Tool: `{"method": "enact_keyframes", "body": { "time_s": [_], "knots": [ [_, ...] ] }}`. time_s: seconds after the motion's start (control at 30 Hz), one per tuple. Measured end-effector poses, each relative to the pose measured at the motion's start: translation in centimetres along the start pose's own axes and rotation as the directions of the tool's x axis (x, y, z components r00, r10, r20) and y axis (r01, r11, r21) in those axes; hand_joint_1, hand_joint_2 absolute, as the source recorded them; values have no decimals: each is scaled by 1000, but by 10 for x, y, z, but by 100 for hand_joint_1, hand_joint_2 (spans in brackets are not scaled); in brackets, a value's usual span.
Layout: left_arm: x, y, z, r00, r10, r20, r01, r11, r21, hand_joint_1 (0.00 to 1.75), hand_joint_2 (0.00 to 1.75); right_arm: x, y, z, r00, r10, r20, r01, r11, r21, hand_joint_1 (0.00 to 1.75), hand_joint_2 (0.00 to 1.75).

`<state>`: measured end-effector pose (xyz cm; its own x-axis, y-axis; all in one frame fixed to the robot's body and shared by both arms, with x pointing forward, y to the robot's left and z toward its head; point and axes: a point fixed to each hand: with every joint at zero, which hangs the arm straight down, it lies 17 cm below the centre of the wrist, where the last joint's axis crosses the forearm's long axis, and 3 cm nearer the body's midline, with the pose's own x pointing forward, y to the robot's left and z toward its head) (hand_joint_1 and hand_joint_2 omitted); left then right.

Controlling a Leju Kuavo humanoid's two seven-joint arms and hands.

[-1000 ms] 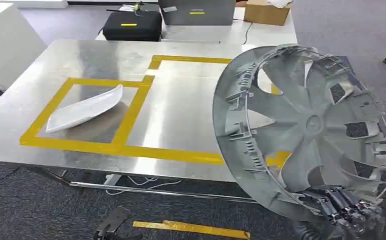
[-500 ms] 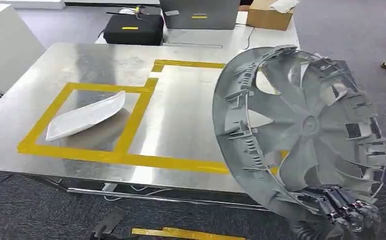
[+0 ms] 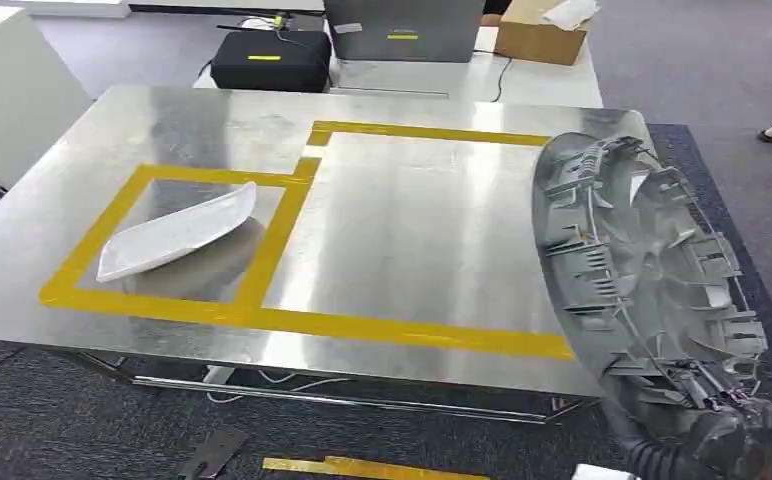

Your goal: Take the parts from the cabinet and place them on the table.

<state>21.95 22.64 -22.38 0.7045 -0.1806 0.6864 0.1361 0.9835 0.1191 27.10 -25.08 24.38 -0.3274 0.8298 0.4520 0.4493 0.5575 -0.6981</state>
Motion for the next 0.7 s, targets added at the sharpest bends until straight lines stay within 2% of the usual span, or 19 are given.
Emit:
{"method": "enact_keyframes", "body": {
  "time_s": [0.33,0.57,0.7],
  "knots": [
    [0,-7,1,1000,-20,8,20,999,-35,0,175,-77,22,4,979,-49,-198,76,989,129,175,175],
    [2,-9,1,999,-46,12,46,997,-59,0,175,-140,34,-7,960,14,-278,47,976,213,175,175],
    [3,-10,0,998,-61,14,62,996,-70,0,175,-163,47,-9,953,63,-296,22,961,274,175,175]
  ]
}}
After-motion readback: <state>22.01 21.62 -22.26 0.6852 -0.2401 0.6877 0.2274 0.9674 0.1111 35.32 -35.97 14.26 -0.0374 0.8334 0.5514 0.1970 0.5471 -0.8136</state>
